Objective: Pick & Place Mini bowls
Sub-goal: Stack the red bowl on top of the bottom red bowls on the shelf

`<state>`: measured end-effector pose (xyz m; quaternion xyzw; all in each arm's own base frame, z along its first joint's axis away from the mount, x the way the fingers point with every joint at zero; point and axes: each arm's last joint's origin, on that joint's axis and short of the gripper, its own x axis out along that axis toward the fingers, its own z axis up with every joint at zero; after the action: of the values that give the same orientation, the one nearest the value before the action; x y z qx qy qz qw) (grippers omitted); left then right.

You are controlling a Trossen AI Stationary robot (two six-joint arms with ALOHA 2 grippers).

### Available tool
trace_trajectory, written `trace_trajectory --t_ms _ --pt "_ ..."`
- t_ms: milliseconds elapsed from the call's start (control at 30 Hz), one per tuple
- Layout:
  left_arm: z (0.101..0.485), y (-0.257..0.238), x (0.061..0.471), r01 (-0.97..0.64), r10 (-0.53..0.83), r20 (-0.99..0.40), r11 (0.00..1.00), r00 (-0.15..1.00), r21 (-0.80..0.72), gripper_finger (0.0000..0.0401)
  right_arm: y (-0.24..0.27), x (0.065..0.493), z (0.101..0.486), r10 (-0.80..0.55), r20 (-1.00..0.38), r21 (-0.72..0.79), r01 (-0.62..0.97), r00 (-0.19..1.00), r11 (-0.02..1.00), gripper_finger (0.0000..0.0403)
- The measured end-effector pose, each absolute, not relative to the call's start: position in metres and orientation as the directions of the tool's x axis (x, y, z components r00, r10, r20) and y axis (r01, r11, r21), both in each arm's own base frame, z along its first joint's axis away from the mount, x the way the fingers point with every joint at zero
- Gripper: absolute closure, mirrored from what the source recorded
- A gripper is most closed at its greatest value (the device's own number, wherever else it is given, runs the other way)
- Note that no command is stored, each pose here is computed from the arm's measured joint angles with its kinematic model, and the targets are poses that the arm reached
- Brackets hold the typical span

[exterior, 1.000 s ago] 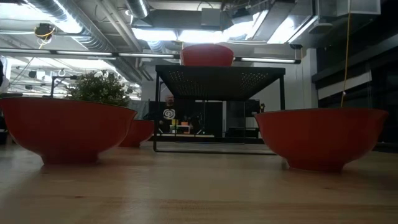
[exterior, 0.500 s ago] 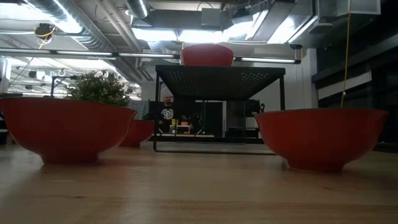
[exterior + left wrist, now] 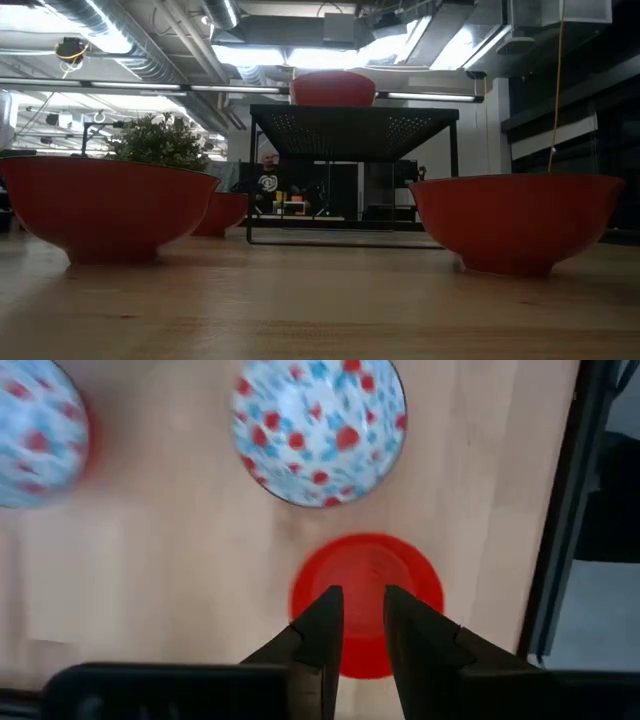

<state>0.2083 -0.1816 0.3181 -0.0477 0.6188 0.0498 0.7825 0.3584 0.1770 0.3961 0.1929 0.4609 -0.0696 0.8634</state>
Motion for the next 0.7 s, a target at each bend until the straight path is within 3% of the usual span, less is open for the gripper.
trace_trajectory --t_ms 433,700 --pt "0.253 -0.217 0.193 -0.070 -0.139 -0.955 0.984 0.262 -0.162 0.0346 0.177 0.359 0.396 0.058 -0.823 0.269 0.298 0.565 0.916 0.0287" --pt "0.231 -0.233 0.180 -0.057 -0.136 -0.962 0.986 0.236 -0.154 0.0345 0.177 0.358 0.396 0.058 -0.823 0.269 0.298 0.565 0.916 0.0287"
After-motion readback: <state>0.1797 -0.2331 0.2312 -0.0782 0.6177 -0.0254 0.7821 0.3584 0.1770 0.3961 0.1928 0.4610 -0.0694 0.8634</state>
